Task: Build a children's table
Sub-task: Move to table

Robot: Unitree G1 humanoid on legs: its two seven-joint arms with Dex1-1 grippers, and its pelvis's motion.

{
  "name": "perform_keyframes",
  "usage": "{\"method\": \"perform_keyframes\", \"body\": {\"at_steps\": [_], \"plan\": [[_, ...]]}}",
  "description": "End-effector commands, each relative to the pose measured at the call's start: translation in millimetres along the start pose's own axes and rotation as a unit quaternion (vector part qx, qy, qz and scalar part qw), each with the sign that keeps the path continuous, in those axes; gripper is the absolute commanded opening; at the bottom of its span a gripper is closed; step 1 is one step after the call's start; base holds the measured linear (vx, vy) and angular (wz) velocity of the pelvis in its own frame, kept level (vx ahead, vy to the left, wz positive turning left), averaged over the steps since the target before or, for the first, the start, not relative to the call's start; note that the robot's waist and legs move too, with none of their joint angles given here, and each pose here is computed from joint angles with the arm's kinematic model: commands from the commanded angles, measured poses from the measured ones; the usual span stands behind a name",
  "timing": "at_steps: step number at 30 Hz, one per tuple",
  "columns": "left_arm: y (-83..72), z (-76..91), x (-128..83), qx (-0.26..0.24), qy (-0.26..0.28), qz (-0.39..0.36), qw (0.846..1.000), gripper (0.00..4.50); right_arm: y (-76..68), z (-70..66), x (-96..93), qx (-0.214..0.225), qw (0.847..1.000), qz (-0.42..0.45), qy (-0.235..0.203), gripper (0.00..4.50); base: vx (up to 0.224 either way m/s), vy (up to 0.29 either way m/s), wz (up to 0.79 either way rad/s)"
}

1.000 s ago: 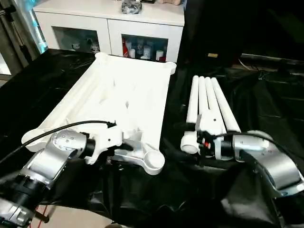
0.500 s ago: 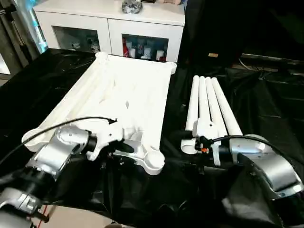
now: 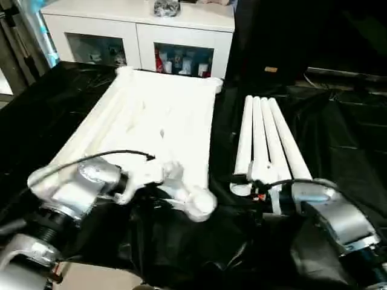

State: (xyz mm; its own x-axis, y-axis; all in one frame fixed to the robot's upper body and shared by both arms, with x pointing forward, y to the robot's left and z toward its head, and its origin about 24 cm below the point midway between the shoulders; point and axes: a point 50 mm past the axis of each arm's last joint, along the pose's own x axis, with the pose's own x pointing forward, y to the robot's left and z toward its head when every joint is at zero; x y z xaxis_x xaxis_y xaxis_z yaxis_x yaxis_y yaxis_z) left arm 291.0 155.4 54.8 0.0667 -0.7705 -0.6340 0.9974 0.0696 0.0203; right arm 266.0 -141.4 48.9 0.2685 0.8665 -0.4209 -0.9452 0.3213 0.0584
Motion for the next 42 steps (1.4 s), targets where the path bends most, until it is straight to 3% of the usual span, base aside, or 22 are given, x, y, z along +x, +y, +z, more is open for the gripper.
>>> {"method": "perform_keyframes", "body": {"at_steps": [1,8,14,20,25,32,37,42], "plan": [[3.1,5.0,0,0.006,-0.003,0.051,0.999,0.17,-1.3,-4.2,-0.5,-0.006,1.000,-0.008,0.007,4.48,0.000,0.000,0.00],[5.4,12.2,-3,-0.003,-0.010,0.119,0.993,0.01,-2.5,-1.2,-2.2,-0.012,1.000,-0.011,0.002,4.48,0.000,0.000,0.00],[1.8,8.0,-8,-0.021,-0.006,0.146,0.989,0.01,-4.3,0.4,-1.0,-0.016,1.000,-0.012,-0.002,4.48,0.000,0.000,0.00],[-5.1,3.7,-9,0.002,0.006,0.140,0.990,0.01,-5.9,-1.4,0.5,-0.017,1.000,-0.014,0.000,4.48,0.000,0.000,0.00],[-26.9,24.3,-4,-0.010,-0.062,0.061,0.996,0.01,-6.2,-2.6,0.7,-0.022,0.999,-0.023,0.004,4.48,0.000,0.000,0.00],[-34.9,32.4,1,0.000,-0.081,0.047,0.996,0.01,-5.7,-2.8,1.2,-0.024,0.999,-0.027,0.006,4.48,0.000,0.000,0.00],[-29.3,36.4,-7,0.044,-0.039,0.087,0.994,0.01,-3.9,-2.8,2.7,-0.024,0.999,-0.027,0.007,4.48,0.000,0.000,0.00],[-24.4,33.0,-12,0.055,-0.011,0.099,0.993,0.01,-2.4,-2.8,4.2,-0.024,0.999,-0.026,0.007,4.48,0.000,0.000,0.00]]}}
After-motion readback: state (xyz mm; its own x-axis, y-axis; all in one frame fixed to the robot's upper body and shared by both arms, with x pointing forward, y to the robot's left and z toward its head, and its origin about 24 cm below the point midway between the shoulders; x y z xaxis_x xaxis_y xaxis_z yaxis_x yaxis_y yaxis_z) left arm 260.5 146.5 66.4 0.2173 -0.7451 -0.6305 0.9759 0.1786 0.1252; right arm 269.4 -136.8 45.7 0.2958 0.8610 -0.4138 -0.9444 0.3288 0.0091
